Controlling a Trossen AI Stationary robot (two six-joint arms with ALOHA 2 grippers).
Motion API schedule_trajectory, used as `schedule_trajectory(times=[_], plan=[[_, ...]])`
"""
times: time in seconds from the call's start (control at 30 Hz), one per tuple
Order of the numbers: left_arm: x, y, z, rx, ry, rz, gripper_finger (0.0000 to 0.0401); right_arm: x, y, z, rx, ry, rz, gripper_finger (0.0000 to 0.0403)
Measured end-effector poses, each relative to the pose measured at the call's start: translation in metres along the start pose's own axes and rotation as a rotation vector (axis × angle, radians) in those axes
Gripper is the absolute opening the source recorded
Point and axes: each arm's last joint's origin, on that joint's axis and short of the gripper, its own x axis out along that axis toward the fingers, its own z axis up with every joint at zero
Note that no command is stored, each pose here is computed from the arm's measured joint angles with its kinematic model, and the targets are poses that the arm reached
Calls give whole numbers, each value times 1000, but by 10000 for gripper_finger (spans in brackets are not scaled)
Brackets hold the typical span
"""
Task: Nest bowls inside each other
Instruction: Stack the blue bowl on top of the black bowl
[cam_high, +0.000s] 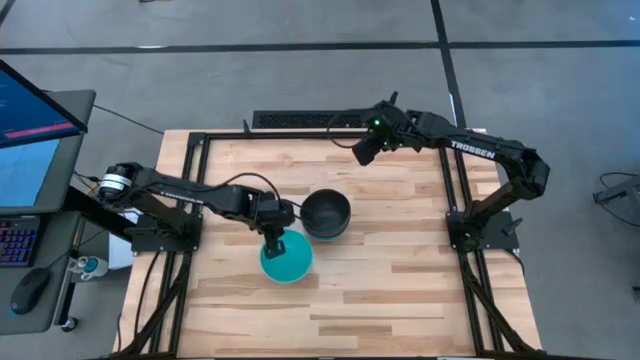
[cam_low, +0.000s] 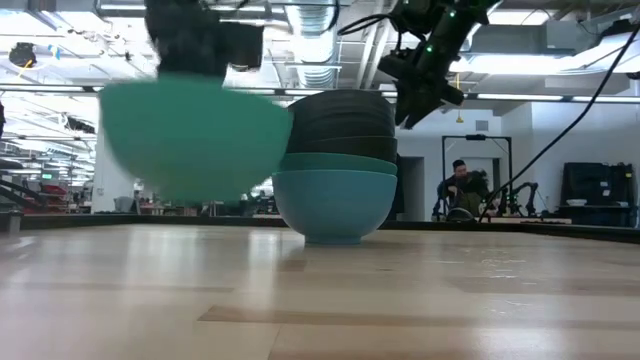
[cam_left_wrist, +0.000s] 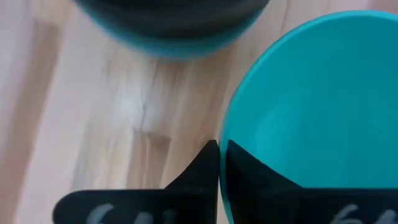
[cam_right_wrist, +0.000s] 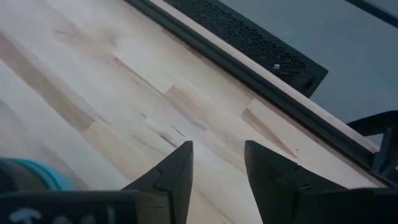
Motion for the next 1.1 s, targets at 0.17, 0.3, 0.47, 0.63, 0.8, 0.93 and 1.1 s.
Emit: schedule_trajectory(times=[0.17,0.3,0.47,0.63,0.8,0.93,1.1], plan=[[-31,-1,21,12,-35,4,2,12,-5,-2,4,57,-28,166],[-59,2,36,-9,-54,2,1,31,-4,-7,-30,149,-54,164],[-90,16,56,-55,-146,12,1,61,8,-17,-77,250,-67,167],[-94,36,66,-89,-189,51,1,65,21,-19,-114,227,-73,164],[-68,51,80,-81,-164,83,1,54,19,-15,-122,178,-87,162],[-51,55,98,-62,-160,58,0,37,7,-10,-93,132,-112,161],[-54,60,115,-20,-165,56,0,16,-8,-6,-53,92,-120,160]])
